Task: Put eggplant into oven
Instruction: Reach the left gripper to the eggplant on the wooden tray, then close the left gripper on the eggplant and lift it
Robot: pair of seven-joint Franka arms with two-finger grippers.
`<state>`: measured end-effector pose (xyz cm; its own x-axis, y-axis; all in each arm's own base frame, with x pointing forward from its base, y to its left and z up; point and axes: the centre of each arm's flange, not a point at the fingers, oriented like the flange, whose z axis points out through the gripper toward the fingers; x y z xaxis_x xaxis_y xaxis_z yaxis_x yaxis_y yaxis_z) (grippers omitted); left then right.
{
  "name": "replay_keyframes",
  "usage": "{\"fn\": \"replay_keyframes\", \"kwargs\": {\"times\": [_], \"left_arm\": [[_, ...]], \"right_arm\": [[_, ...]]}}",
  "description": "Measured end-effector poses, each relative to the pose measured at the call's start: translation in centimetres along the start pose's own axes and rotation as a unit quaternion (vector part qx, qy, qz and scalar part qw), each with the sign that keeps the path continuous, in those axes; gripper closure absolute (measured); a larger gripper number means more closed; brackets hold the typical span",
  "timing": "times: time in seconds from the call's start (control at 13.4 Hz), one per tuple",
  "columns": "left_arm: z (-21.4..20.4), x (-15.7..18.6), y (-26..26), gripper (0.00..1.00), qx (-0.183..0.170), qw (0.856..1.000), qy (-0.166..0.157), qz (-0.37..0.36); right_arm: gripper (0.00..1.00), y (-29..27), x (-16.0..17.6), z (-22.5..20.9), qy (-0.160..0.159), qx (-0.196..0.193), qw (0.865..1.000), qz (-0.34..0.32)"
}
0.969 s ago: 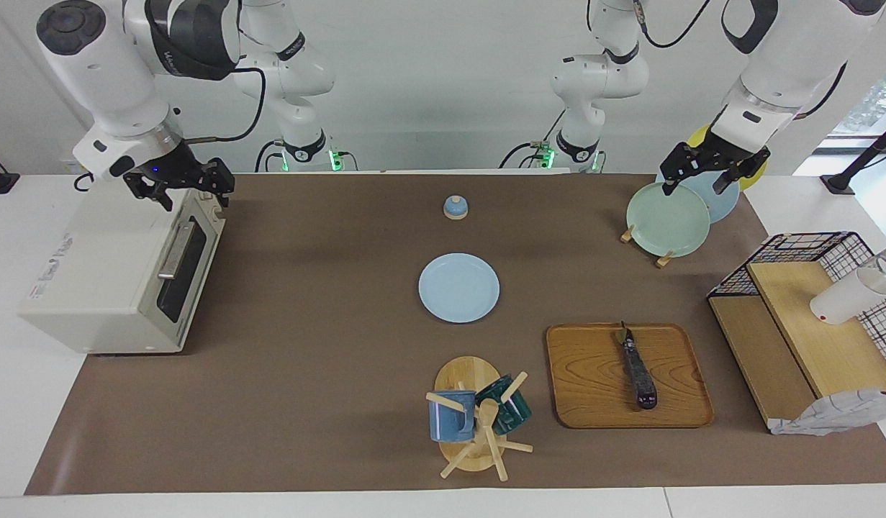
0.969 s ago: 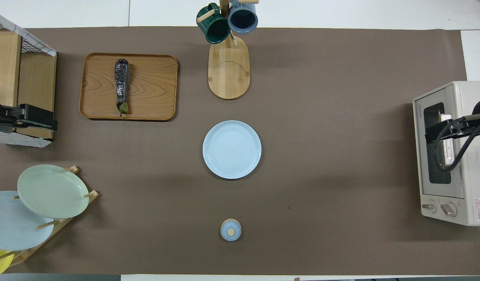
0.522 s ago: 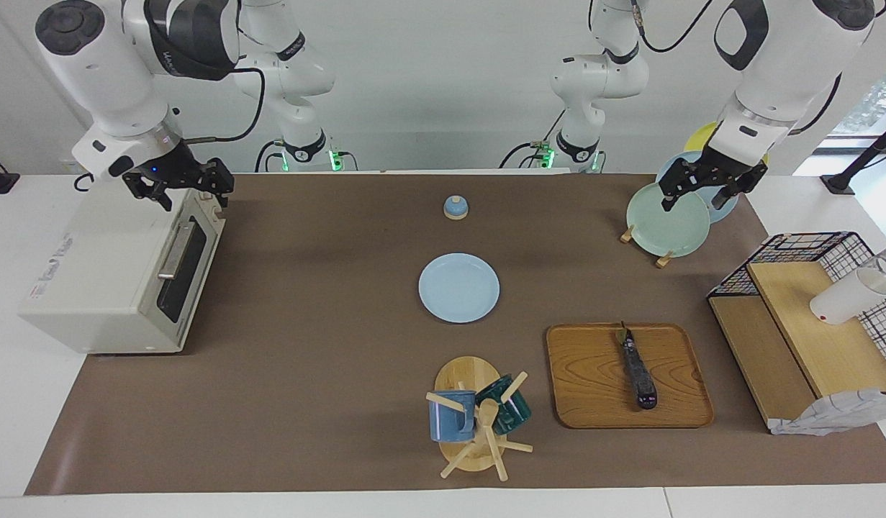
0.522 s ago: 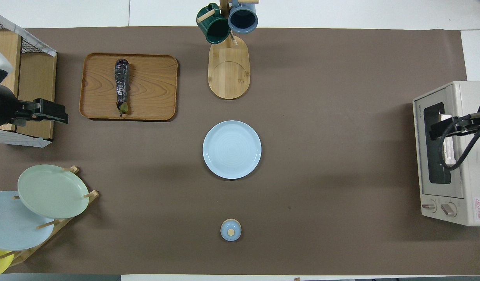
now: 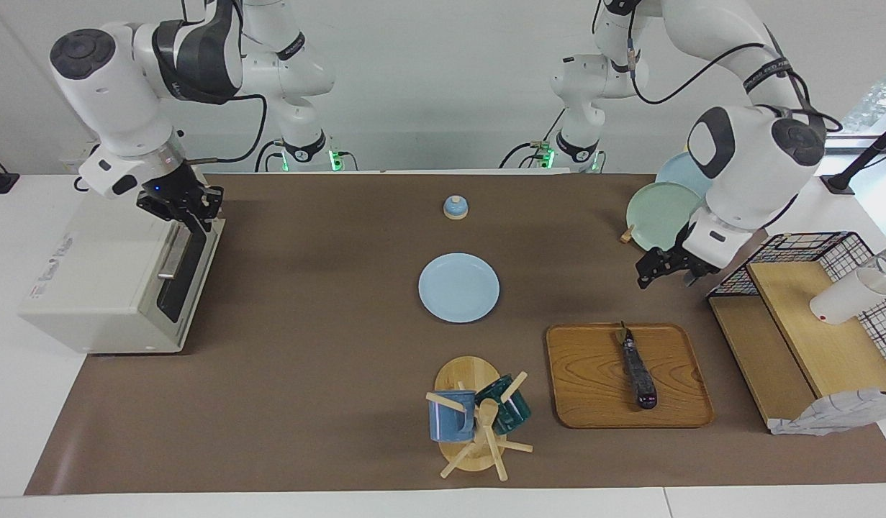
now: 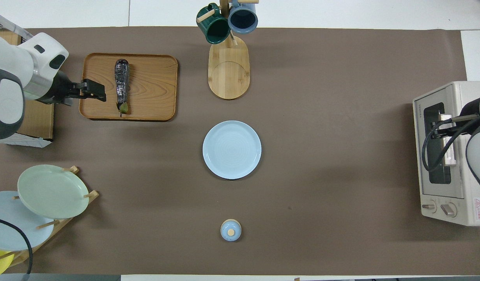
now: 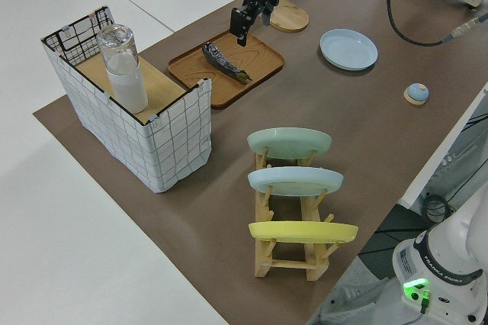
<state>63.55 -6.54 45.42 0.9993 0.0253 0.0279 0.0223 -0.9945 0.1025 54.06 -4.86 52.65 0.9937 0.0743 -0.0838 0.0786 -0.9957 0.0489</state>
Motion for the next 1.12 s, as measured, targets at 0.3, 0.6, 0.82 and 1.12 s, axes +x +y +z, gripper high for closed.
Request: {"fn": "replay_keyframes", "kwargs": {"times": [0.3,0.6,0.82,1.12], "left_arm": [[7.3,3.1,1.6,0.0,-0.003,1.0,0.018,0.007],[11.5,5.6,2.0,0.0,0.026,0.999,0.024,0.03],[13.1,6.5,2.1,0.07,0.031,0.997,0.051,0.039],[14.2,6.4,2.0,0.1,0.033,0.996,0.052,0.062]], "right_arm": [[0.99,1.7,-0.4,2.1,-0.012,-0.044,0.999,0.002],[0.99,2.5,-0.5,3.9,-0.008,-0.049,0.999,0.011],[0.99,2.6,-0.8,5.1,-0.016,-0.048,0.999,0.012],[0.99,2.5,-1.0,5.9,-0.024,-0.046,0.999,0.011]]}}
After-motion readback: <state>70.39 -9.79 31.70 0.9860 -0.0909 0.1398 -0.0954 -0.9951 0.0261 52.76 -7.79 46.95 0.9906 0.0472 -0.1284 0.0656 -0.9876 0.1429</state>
